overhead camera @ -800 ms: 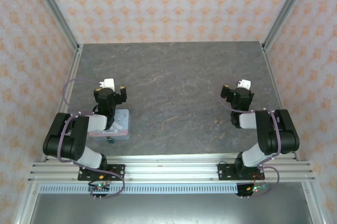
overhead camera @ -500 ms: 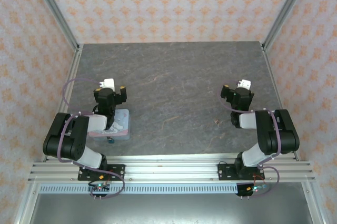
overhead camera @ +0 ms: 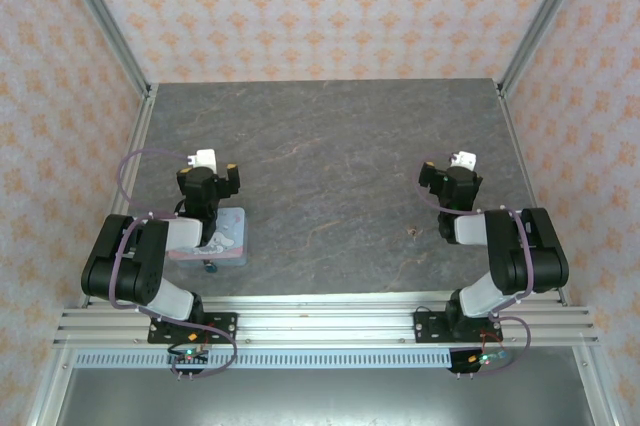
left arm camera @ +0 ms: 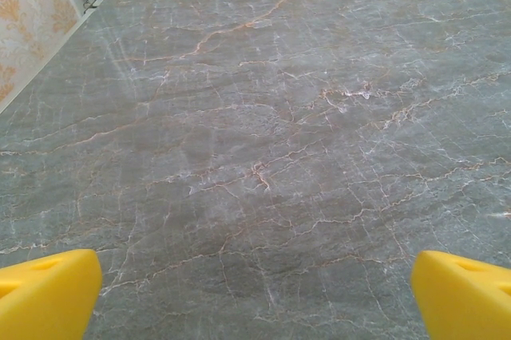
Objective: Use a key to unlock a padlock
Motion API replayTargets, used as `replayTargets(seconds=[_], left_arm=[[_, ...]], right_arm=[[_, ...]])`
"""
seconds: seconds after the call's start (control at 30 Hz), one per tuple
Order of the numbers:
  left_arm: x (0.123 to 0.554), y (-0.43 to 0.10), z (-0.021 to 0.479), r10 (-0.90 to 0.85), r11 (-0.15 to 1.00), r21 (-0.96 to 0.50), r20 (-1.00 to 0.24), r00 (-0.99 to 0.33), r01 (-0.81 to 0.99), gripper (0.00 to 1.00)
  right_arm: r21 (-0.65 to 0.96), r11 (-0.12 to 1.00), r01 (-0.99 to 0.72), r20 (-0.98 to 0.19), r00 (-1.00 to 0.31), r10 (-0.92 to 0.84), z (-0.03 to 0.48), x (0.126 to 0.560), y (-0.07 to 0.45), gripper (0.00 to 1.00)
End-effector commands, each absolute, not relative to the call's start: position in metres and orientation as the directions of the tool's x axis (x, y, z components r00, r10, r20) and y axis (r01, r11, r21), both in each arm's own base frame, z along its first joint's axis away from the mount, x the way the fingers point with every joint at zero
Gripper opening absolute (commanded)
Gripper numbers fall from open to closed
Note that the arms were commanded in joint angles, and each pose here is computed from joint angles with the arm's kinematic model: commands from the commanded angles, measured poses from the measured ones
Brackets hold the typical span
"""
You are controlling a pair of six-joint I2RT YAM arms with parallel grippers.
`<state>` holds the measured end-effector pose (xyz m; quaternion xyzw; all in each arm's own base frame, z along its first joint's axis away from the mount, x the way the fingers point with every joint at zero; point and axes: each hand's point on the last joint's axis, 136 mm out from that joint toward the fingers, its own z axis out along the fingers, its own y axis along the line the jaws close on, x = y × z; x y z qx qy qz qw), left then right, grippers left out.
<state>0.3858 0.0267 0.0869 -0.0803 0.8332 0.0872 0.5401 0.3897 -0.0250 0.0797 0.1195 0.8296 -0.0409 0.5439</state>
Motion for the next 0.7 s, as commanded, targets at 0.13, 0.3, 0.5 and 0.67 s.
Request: replayTargets(seconds=[0.13,0.3,0.5,0.67], left_arm=[[0.397,0.036,0.124,-0.061,0.962,0.064,-0.897,-0.438,-0.266,1.00],[0.390,0.044,0.154,-0.160,0.940,-0.001,-0.885,-0.438,-0.342,1.00],[0.356,0.055,0.174,-0.369,0.855,-0.071,-0.778,-0.508,-0.513,1.00],[0.308,0.072,0.176,-0.477,0.754,-0.010,-0.695,-0.537,-0.657,1.00]], right_arm=[[0.080,0.946,0.314,-0.935,-0.305,0.181,0.115,0.383,-0.040,0.99],[0.176,0.909,0.377,-0.931,-0.235,0.278,0.155,0.368,-0.047,0.99],[0.542,0.781,0.310,-0.777,-0.168,0.606,0.179,0.345,-0.021,0.99],[0.635,0.742,0.212,-0.638,-0.396,0.660,0.165,0.338,0.025,1.00]])
